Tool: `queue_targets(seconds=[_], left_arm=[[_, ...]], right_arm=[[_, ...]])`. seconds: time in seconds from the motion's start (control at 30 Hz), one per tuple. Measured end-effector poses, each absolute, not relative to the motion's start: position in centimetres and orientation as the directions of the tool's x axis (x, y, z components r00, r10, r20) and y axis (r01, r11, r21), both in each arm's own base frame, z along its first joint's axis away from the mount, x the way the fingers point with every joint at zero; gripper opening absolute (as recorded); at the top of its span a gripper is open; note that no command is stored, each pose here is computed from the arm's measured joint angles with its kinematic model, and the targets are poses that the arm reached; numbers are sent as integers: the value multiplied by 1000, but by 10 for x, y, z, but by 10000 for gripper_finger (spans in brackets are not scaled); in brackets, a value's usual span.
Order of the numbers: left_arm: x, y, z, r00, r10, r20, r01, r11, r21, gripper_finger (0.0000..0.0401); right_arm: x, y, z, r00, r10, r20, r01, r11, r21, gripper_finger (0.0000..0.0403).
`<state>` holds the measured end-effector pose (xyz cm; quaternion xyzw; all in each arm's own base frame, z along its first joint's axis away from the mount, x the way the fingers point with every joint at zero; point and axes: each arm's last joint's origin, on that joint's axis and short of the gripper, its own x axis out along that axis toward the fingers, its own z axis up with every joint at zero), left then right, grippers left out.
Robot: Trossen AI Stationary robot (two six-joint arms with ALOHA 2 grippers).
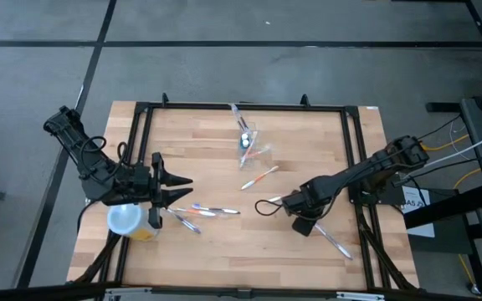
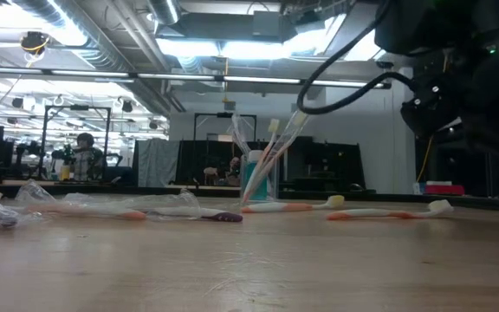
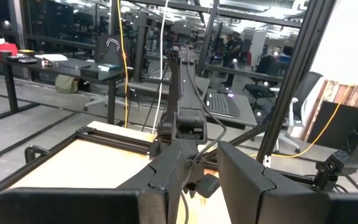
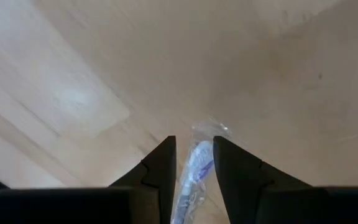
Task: Pick & Place toothbrushing station
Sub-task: Put the purple toothbrush into the transparent organizer
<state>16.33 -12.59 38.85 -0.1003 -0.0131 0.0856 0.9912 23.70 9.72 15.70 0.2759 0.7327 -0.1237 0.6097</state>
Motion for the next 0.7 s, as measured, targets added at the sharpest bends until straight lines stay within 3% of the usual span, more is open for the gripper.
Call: queue_targets(seconds=[0.2,0.7], left_arm=[[163,-126,389,985,173,9,-168,965,-201,94],[163,-126,389,985,173,14,-166,960,-224,91]], right_arm=[[233,94,159,-115,192,-975,561,822,95,110],[222,98,139,-117,275,-954,589,793,157,110]])
